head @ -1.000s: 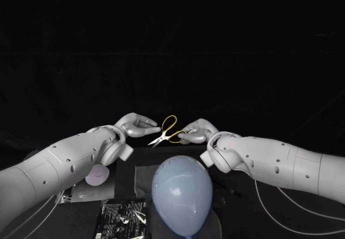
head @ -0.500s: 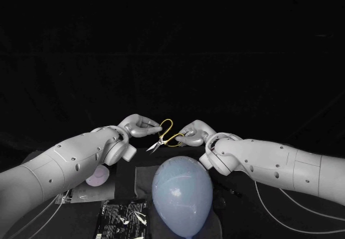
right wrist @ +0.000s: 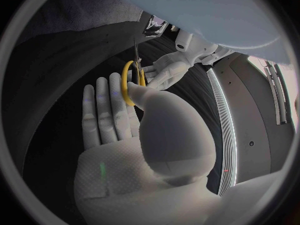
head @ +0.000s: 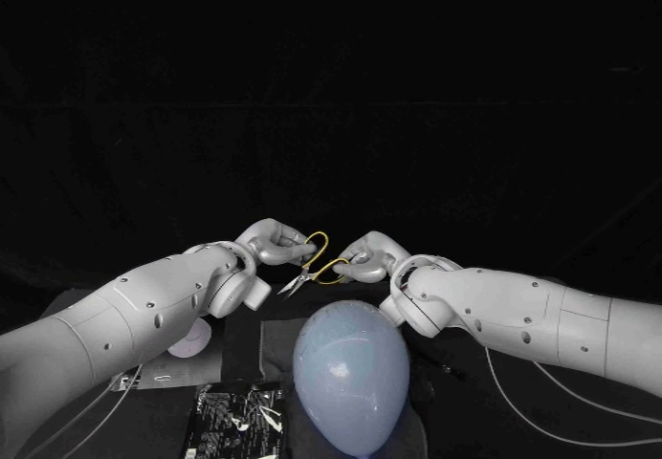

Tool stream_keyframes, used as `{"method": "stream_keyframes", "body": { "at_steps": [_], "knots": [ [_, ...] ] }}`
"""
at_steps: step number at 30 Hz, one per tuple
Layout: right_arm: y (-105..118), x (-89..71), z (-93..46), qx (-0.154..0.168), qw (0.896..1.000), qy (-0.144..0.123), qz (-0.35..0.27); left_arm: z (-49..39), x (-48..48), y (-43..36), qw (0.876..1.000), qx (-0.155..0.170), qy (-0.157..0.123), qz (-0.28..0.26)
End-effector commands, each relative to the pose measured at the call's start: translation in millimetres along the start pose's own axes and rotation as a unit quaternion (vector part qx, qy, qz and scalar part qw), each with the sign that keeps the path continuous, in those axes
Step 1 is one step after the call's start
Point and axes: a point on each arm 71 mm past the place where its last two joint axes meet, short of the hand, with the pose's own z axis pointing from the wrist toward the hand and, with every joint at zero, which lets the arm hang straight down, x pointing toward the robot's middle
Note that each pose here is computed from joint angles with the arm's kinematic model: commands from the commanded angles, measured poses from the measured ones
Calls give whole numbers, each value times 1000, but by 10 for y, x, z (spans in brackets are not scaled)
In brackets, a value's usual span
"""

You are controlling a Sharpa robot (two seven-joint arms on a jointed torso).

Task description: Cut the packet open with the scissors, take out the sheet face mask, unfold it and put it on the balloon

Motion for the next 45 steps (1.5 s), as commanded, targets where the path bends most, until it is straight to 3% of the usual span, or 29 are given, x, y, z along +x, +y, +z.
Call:
{"method": "stream_keyframes", "body": {
  "at_steps": [1, 8, 27, 37, 45],
  "knots": [
    [26, 17, 13, -5, 1000, 9, -8, 10, 39, -71, 1000, 27, 7, 6],
    [65, 15, 47, -4, 1000, 9, -11, 15, 76, -113, 999, 43, 6, 11],
    [394, -109, 159, -25, 1000, -6, -16, 47, 313, -224, 996, 64, 44, 35],
    [385, -183, 184, -21, 999, -16, -19, 38, 222, -175, 998, 53, 18, 14],
    [360, -238, 219, -20, 999, -29, -29, 29, 212, -159, 999, 47, 17, -8]
  ]
}}
